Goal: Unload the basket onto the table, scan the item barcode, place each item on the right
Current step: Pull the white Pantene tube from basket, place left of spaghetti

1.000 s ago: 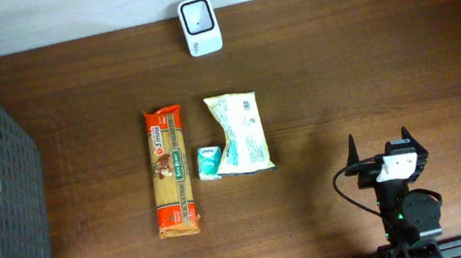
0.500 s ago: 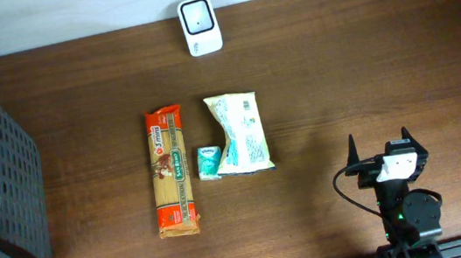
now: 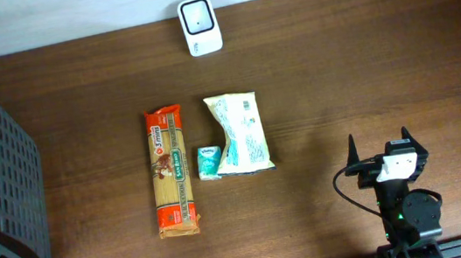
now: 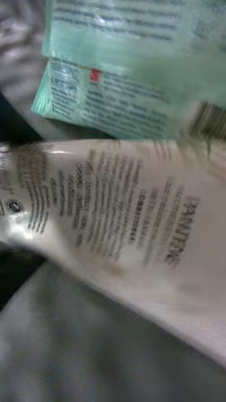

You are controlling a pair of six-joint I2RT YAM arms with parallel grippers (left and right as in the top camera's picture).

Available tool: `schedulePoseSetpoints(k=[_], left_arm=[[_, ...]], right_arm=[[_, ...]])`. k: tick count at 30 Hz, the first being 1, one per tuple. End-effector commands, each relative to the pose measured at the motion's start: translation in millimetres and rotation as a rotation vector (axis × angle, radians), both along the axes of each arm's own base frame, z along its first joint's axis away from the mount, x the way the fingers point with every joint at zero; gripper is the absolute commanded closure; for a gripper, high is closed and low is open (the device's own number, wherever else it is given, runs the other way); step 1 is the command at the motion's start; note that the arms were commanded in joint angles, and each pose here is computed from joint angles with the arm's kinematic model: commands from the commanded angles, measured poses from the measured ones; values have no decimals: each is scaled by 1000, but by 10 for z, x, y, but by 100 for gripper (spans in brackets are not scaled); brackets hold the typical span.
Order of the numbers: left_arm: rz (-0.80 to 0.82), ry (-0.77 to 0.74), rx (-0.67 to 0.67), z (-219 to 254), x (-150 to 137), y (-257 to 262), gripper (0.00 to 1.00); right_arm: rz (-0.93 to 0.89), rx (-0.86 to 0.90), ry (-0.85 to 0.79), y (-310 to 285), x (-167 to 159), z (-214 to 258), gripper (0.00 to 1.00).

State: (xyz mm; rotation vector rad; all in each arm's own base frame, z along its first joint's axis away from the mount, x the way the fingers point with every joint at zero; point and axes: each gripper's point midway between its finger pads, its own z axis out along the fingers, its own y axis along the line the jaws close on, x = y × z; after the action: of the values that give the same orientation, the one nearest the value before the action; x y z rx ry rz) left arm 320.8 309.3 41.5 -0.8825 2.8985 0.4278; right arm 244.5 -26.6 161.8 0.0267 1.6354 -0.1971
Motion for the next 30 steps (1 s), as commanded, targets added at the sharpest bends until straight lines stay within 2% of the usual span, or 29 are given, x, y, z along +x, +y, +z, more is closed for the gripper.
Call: schedulePoseSetpoints(k=[1,3,6,8,11,14,15,16,18,20,22,25,27,28,29,30], left_arm=[[4,-7,-73,-201,25,-90,78],[4,-7,-72,-201,25,-90,100],[-1,-29,-100,-135,72,-130,100],[-13,-82,-136,86,180,-180,100],[-48,-233,-165,848,404,-266,100],[-133,-485,-128,2042,578,-483,100],[-183,-591,-88,2544,592,-626,100],[-218,-654,-59,2836,586,-736,100],[-358,-819,-34,3513,546,-1264,100],[-478,-877,-67,3756,538,-1776,100],[-588,-852,-140,3717,594,-2287,100],[-700,-705,-293,3225,723,-2969,100],[-658,-587,-312,2832,770,-3112,100],[-595,-472,-275,2458,783,-3113,100],[-527,-322,-252,1859,761,-3178,100],[-527,-222,-285,1230,715,-3345,100]], right_arm=[[-9,3,3,-11,-3,-28,2],[-9,3,4,-11,-3,-29,1],[-9,3,4,-11,-3,-29,2],[-9,3,3,-11,-3,-28,2],[-9,3,3,-11,-3,-28,2],[-9,3,3,-11,-3,-28,1],[-9,3,3,-10,-3,-28,2],[-9,3,3,-11,-3,-28,2],[-9,3,3,-10,-3,-28,1],[-9,3,4,-11,-3,-29,2],[-9,3,3,-11,-3,-28,2],[-9,3,3,-10,-3,-28,2],[-9,3,3,-11,-3,-28,1],[-9,3,4,-11,-3,-29,2],[-9,3,3,-10,-3,-28,2],[-9,3,3,-11,-3,-28,2]])
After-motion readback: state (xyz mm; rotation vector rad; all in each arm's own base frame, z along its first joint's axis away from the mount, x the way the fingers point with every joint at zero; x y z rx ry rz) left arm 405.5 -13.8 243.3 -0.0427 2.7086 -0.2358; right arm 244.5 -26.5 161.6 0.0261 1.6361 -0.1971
